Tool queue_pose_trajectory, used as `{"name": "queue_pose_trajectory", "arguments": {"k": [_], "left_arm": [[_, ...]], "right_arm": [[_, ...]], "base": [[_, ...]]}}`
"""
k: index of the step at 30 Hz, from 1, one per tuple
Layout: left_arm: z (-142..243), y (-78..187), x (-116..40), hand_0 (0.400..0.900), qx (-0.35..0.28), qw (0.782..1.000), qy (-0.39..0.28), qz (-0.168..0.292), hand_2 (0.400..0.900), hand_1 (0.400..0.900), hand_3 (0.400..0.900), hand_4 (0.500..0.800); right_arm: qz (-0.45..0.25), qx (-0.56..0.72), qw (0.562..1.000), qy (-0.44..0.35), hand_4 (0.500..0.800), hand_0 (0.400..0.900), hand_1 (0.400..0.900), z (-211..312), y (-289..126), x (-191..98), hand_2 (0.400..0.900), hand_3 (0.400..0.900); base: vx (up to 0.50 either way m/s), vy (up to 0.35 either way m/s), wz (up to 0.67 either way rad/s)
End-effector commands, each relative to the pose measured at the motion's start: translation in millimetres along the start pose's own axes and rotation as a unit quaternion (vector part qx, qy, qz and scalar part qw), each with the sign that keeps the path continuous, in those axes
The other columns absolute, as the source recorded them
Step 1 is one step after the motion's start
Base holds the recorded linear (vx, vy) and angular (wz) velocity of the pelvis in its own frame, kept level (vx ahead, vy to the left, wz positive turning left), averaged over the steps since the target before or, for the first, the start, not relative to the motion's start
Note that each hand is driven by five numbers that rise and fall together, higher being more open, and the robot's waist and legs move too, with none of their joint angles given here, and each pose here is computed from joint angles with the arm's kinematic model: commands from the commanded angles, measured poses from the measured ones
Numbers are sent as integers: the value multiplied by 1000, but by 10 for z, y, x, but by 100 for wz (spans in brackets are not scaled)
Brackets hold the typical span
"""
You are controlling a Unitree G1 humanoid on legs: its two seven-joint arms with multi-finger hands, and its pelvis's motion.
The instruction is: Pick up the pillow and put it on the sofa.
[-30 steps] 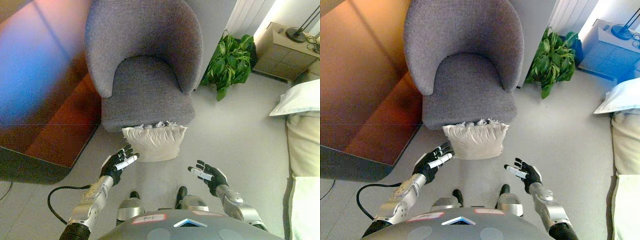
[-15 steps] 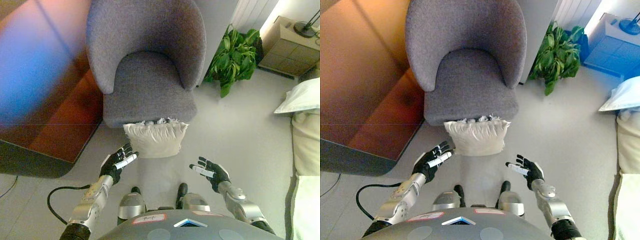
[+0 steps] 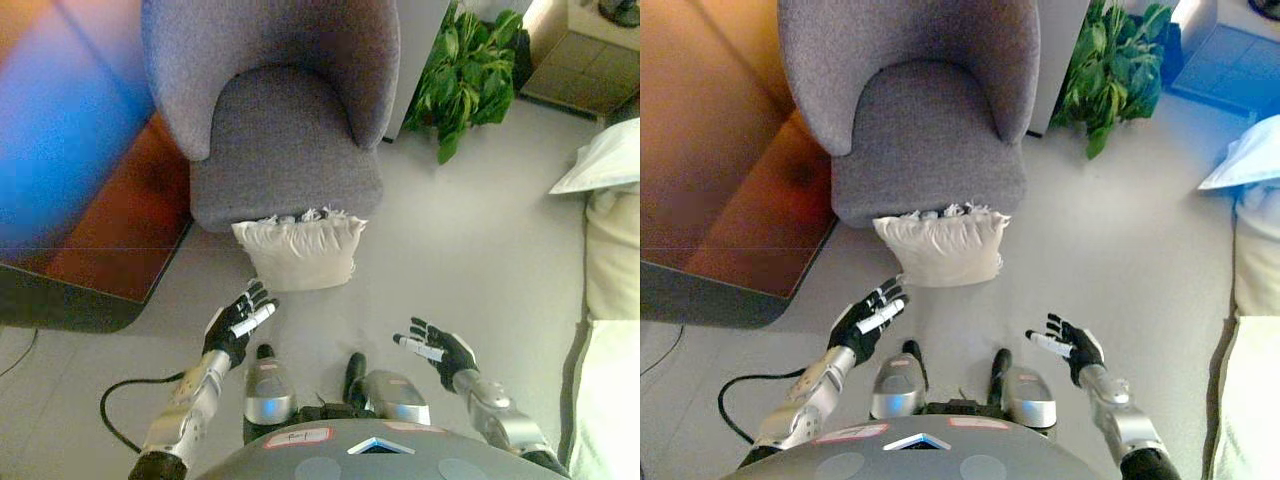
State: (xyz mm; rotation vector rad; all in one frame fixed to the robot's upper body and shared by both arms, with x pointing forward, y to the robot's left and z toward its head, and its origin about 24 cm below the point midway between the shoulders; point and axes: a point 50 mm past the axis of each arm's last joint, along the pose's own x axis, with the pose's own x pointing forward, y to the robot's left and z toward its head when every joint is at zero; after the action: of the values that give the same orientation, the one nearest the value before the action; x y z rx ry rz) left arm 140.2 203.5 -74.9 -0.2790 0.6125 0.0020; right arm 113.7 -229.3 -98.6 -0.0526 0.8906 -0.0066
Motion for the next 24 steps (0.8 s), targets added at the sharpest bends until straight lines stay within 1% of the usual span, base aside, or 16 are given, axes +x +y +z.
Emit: {"name": "queue_pose_trajectory", "arguments": {"k": [1, 3, 6, 9, 14, 16, 19, 21, 24], "left_arm": [[382, -77, 37, 900, 9, 995, -99, -30, 900, 900, 900, 800], [424, -19, 51, 900, 20, 995, -95, -24, 900, 900, 900, 800], [511, 15, 26, 900, 48, 993, -100, -36, 900, 900, 900, 800], [515, 55, 3, 900, 46, 994, -93, -30, 900, 900, 900, 800], [534, 102, -4, 900, 85, 993, -78, -32, 900, 900, 900, 800], [544, 116, 12, 900, 87, 993, -78, -22, 900, 900, 900, 800], [571, 101, 45, 900, 80, 993, -77, -31, 900, 900, 900, 800], [598, 56, 62, 900, 100, 991, -75, -55, 900, 900, 900, 800], [599, 37, 66, 900, 107, 990, -68, -67, 900, 900, 900, 800]], "right_arm": [[37, -39, 994, -92, 800, 900, 900, 375, -9, -37, 900, 900], [34, -33, 996, -78, 800, 900, 900, 350, 1, -24, 900, 900], [52, -20, 995, -81, 800, 900, 900, 350, 65, -41, 900, 900], [50, -19, 995, -78, 800, 900, 900, 333, 109, -32, 900, 900], [50, 11, 994, -92, 800, 900, 900, 380, 292, -8, 900, 900], [48, 7, 995, -93, 800, 900, 900, 391, 339, 8, 900, 900], [48, 2, 995, -93, 800, 900, 900, 393, 380, 17, 900, 900], [45, 0, 994, -98, 800, 900, 900, 383, 358, 9, 900, 900], [37, 5, 995, -96, 800, 900, 900, 341, 294, -6, 900, 900]], "base": [[401, 159, -12], [421, 161, -9], [357, 163, 2], [322, 187, 1], [320, 267, 11], [241, 190, 6], [176, 14, 25], [114, -102, 55], [214, -179, 52]]}}
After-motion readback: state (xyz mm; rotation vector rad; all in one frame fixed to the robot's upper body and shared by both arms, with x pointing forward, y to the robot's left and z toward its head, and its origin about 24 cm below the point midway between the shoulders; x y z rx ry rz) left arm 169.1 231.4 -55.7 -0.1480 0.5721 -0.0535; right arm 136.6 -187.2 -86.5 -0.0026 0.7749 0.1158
